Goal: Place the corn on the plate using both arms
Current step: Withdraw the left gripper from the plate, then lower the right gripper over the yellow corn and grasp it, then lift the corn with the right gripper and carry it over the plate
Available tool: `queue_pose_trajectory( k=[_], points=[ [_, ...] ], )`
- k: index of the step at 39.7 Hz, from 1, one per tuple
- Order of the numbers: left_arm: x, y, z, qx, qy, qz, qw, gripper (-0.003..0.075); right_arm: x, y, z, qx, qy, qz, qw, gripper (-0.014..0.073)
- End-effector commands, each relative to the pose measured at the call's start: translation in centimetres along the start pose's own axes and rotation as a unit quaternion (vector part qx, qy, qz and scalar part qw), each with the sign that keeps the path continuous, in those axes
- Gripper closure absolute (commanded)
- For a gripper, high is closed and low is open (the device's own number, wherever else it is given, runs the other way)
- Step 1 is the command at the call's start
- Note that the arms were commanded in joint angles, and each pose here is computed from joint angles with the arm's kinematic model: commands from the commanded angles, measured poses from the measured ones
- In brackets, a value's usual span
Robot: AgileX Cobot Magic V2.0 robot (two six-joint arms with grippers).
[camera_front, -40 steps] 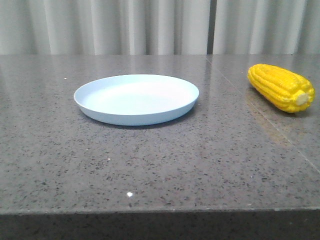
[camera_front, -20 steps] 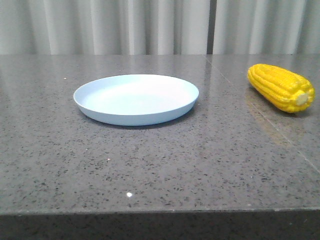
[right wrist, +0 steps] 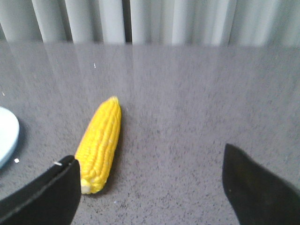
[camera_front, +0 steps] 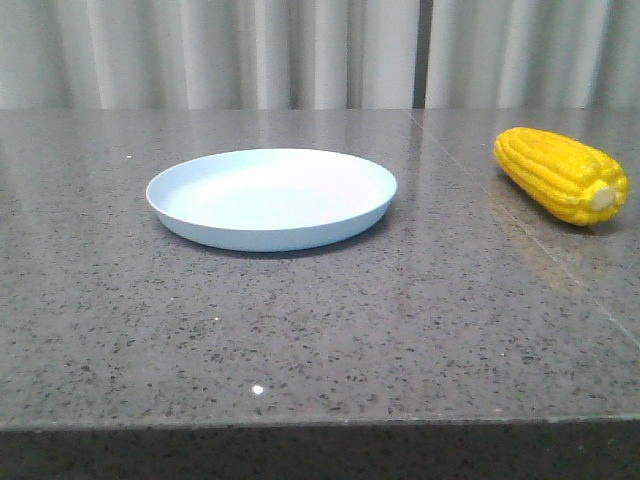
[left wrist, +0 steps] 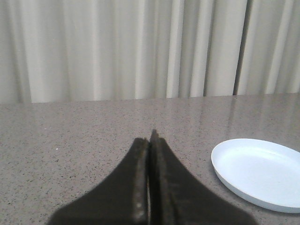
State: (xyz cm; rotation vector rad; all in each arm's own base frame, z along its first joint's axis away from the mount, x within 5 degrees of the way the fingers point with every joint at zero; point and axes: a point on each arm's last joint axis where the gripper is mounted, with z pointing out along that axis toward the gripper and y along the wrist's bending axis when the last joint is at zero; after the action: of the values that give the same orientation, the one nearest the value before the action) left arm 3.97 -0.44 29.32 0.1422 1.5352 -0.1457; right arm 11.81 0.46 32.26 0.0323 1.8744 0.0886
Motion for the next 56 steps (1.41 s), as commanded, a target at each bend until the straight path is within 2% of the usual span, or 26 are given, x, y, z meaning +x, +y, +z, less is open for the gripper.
queue_pose_trajectory(
  k=[1,6,14,21,31,34,40,46,49,56],
  points=[
    [-1.4,-0.1,0.0,0.005,-0.044,0.002,0.999,0.0734,-2.6,0.2,2.3,-0.006,0.002,0.018,1.000,-0.0039],
    [-1.4,-0.1,0.0,0.005,-0.044,0.002,0.999,0.0734,-4.1,1.2,6.2,-0.032,0.065,0.052,0.996,-0.0039],
    [-1.4,-0.1,0.0,0.005,-0.044,0.002,0.999,0.0734,-4.3,3.5,12.9,-0.064,0.195,0.040,0.978,-0.0039],
    [-1.4,-0.1,0.0,0.005,-0.044,0.002,0.999,0.0734,-3.9,4.0,18.1,-0.062,0.269,0.037,0.960,-0.0039],
    [-1.4,-0.1,0.0,0.005,-0.044,0.002,0.999,0.0734,-3.2,4.7,21.6,-0.068,0.349,0.039,0.934,-0.0029],
    [-1.4,-0.1,0.0,0.005,-0.044,0.002,0.999,0.0734,-3.4,4.7,21.6,-0.070,0.351,0.040,0.933,0.0038],
    [-1.4,-0.1,0.0,0.005,-0.044,0.002,0.999,0.0734,-4.0,4.9,21.5,-0.073,0.345,0.043,0.935,0.0337],
    [-1.4,-0.1,0.0,0.005,-0.044,0.002,0.999,0.0734,-4.6,4.9,21.5,-0.075,0.337,0.043,0.937,0.0540],
    [-1.4,-0.1,0.0,0.005,-0.044,0.002,0.999,0.0734,-4.9,5.0,21.4,-0.076,0.336,0.042,0.938,0.0574],
    [-1.4,-0.1,0.0,0.005,-0.044,0.002,0.999,0.0734,-7.1,6.2,20.6,-0.090,0.342,0.044,0.934,0.0566]
  ],
)
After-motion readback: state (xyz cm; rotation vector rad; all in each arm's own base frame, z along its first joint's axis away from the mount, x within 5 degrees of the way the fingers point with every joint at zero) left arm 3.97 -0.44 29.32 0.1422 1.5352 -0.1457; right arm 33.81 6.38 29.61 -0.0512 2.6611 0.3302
